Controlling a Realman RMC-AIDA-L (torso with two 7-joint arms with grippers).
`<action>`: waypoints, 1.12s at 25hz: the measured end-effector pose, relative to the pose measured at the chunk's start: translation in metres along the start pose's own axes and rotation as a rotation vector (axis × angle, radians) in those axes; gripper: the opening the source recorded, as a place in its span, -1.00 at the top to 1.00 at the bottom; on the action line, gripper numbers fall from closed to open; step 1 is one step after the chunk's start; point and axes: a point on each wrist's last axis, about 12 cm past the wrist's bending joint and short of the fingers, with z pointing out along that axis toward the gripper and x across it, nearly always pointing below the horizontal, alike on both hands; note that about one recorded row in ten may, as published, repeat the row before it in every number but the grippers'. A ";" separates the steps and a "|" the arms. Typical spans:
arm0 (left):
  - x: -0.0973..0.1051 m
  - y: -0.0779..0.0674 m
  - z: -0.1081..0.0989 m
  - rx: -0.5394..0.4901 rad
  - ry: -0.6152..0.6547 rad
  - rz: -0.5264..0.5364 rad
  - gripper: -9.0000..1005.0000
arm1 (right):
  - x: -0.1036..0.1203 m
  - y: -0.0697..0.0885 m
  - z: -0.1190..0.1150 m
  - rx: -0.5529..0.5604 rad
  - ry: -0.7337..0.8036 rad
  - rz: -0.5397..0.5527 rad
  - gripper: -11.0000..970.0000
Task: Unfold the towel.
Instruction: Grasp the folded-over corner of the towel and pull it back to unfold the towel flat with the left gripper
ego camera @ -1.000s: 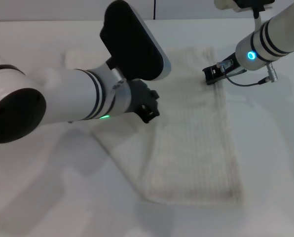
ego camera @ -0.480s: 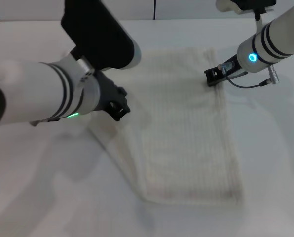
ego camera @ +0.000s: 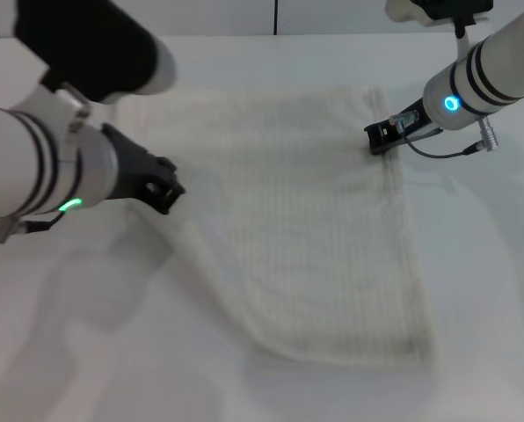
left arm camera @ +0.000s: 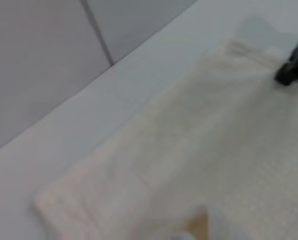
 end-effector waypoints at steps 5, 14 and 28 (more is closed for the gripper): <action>0.013 0.005 -0.014 -0.014 0.023 -0.096 0.98 | 0.000 0.000 0.000 0.000 -0.001 0.001 0.87; 0.021 0.002 -0.020 -0.006 0.061 -0.147 0.97 | 0.000 -0.001 0.000 0.000 0.000 0.003 0.86; 0.035 -0.001 -0.023 0.007 0.171 -0.225 0.97 | 0.000 -0.001 -0.001 0.000 0.003 0.002 0.85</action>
